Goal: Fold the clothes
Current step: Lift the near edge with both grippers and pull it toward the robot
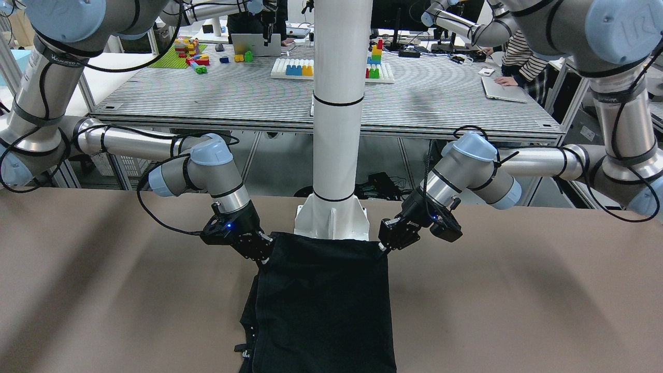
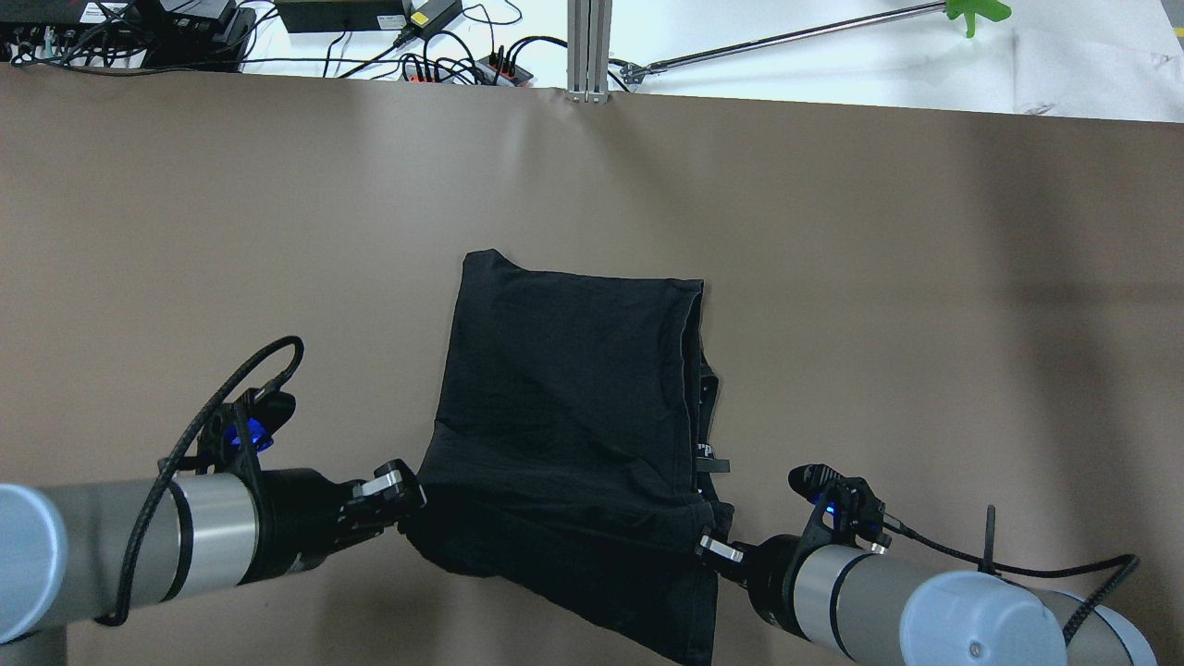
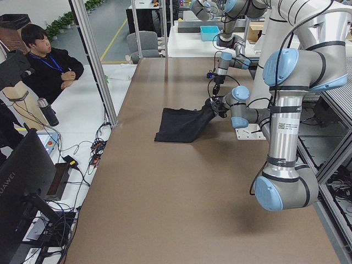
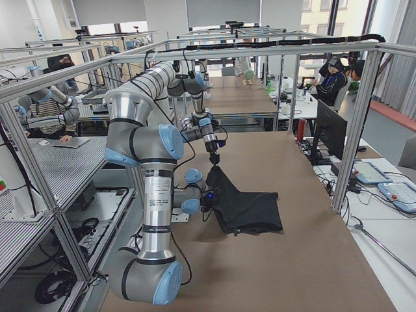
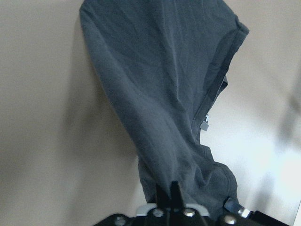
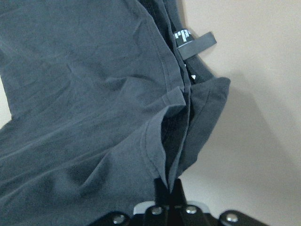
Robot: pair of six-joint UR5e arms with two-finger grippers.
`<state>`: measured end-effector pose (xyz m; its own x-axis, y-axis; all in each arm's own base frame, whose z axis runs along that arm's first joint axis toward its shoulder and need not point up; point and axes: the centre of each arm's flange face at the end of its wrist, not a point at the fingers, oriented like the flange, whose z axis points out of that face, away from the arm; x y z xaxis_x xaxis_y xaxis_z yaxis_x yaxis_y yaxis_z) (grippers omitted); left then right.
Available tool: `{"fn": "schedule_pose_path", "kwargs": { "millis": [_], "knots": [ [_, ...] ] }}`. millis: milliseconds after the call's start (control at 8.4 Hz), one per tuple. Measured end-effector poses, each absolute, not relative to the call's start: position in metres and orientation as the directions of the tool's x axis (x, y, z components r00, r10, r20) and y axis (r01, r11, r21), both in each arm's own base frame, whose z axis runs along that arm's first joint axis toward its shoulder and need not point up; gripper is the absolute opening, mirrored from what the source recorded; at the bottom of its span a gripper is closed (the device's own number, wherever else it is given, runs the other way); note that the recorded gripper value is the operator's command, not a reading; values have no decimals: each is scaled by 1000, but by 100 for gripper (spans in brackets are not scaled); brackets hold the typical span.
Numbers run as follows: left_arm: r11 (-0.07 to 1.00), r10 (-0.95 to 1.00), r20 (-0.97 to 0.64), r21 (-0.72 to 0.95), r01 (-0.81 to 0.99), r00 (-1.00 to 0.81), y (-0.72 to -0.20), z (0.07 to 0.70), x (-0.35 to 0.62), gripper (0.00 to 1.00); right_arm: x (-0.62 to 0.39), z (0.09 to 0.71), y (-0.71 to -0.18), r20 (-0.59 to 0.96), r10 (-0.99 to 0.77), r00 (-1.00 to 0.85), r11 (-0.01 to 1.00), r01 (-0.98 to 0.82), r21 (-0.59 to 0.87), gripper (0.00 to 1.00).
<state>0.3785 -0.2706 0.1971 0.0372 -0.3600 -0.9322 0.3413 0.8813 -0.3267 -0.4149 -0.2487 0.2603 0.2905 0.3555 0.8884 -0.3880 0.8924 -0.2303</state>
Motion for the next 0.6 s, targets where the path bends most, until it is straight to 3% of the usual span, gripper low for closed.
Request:
{"fn": "schedule_pose_path", "kwargs": {
  "millis": [595],
  "knots": [
    [848,-346,-927,-242,472,147,-395,202,370,0,-421,234,-331,886,333,322,855,-499,-140,0]
  ]
}}
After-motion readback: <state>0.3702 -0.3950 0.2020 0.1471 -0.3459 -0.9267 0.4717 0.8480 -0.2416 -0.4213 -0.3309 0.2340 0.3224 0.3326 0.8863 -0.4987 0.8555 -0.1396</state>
